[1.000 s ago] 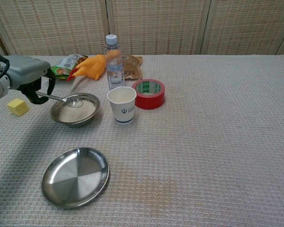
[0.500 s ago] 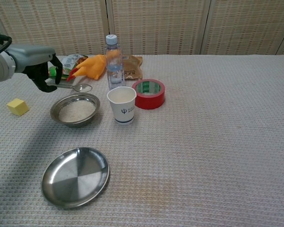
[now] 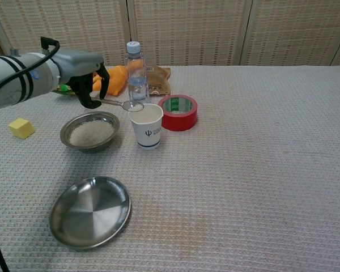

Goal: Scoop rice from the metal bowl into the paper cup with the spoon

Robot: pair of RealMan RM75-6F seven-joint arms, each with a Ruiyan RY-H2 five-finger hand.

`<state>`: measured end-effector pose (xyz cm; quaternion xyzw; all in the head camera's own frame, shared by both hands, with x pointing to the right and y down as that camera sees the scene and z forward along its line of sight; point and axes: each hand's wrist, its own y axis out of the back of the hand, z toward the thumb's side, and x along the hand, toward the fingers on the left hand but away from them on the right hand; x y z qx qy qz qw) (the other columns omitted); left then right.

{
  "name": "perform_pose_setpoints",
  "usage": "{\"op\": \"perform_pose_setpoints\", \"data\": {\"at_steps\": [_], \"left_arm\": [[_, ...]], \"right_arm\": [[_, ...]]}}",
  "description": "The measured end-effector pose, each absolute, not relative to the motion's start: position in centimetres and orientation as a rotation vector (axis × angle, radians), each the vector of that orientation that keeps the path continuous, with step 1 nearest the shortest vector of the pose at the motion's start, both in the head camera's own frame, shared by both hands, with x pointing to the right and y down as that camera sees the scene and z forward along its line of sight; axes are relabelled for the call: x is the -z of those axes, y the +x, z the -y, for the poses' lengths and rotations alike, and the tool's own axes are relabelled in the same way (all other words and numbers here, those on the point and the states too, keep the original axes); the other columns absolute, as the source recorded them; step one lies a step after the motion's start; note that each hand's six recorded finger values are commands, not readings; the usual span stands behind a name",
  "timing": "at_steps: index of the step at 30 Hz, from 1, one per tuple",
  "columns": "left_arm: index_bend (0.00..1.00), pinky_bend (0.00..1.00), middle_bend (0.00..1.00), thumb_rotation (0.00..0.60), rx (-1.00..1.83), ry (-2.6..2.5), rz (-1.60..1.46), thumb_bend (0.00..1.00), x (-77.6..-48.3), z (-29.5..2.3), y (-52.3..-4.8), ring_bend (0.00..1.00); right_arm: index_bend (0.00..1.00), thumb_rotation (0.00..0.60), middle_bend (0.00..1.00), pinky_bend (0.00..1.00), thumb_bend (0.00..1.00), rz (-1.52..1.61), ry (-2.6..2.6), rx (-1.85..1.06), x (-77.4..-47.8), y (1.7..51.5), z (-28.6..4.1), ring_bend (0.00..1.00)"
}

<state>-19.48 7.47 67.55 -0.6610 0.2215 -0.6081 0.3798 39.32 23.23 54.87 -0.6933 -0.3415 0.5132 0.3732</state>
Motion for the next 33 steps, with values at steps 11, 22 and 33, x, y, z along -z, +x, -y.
{"op": "perform_pose_setpoints", "data": {"at_steps": [11,22,33], "left_arm": [[0.76,1.0,1.0,0.6,1.486,-1.573,-0.527,0.4,-68.2,-7.9,-18.0,1.0],[0.76,1.0,1.0,0.6,1.358,-1.414,-0.478,0.4,-68.5,-8.7,-17.3,1.0],[0.76,1.0,1.0,0.6,1.187,-1.203,-0.449,0.4,-69.2,-9.3,-17.3,1.0]], "right_arm": [[0.0,0.46,0.0,0.0,0.11,0.885,-1.776,-1.311,-54.6,39.5,-23.1,0.0],[0.0,0.459,0.0,0.0,0.11,0.886,-1.774,-1.305,-54.4,39.4,-23.2,0.0],[0.0,0.459,0.0,0.0,0.11,0.889,-1.777,-1.305,-54.3,39.5,-23.2,0.0]]}}
